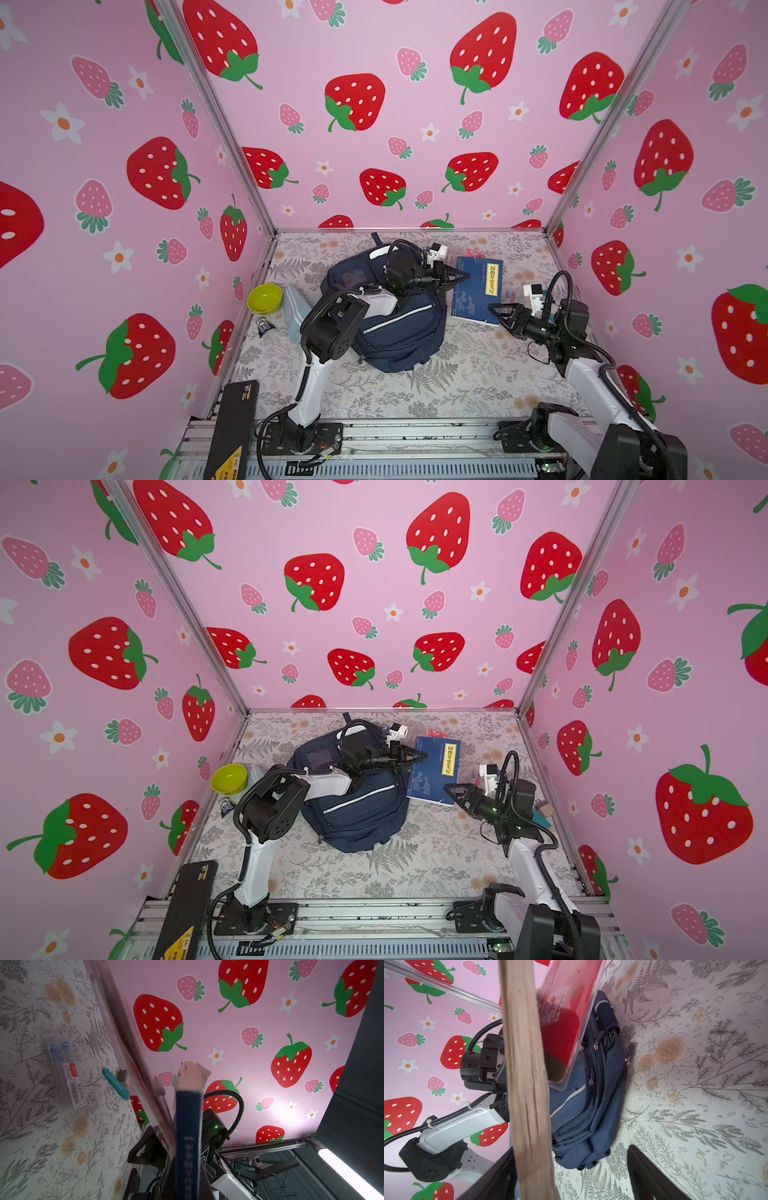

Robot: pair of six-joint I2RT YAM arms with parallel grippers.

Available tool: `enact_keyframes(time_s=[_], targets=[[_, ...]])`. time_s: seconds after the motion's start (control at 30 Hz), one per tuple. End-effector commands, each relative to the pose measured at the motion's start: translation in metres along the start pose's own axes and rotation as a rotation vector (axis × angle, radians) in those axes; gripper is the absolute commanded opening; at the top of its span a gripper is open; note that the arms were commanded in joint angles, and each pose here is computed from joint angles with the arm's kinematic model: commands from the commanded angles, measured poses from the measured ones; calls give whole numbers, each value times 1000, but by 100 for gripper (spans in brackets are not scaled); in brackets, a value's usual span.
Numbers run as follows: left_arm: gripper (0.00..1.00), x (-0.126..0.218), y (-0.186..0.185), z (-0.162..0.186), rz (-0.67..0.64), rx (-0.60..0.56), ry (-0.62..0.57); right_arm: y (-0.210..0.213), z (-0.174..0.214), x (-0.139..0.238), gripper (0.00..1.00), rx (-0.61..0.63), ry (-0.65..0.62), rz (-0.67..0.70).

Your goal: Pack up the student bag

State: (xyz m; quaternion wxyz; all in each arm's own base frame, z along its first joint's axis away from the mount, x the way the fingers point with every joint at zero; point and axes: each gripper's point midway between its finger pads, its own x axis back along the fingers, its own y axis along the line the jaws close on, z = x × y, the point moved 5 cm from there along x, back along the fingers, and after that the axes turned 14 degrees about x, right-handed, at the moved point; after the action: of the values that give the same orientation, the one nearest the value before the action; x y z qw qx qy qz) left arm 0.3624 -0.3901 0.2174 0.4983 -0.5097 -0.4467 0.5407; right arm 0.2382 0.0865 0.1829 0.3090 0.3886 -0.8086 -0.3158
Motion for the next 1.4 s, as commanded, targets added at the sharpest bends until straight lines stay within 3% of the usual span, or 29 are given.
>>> enact_keyframes(time_s=[0.0,0.17,0.43,0.57,0.97,1.1,1.13,1.23,1.37], targets=[[0,-9,-35,10,96,-89,74,7,-8,1,80,26,-15,-39],[0,-11,-29,10,89,-76,87,13,-21,0,70,38,-43,-79],[0,-16,-6,2,15,-66,92,26,-38,2,38,66,-71,-110],[0,-20,8,-3,-25,-64,99,30,-41,3,34,82,-75,-101],[0,-47,40,-3,-73,-49,160,-13,-24,-8,18,5,-27,42],[0,-48,55,-5,-96,-34,167,-30,-16,-12,4,-22,7,85],[2,-48,62,-7,-112,-26,162,-32,-15,-13,0,-24,12,96],[30,-45,73,-9,-162,-27,139,-37,-12,-11,0,-19,18,143],[49,-44,70,-10,-216,-71,113,-42,-7,-6,0,-5,43,227]])
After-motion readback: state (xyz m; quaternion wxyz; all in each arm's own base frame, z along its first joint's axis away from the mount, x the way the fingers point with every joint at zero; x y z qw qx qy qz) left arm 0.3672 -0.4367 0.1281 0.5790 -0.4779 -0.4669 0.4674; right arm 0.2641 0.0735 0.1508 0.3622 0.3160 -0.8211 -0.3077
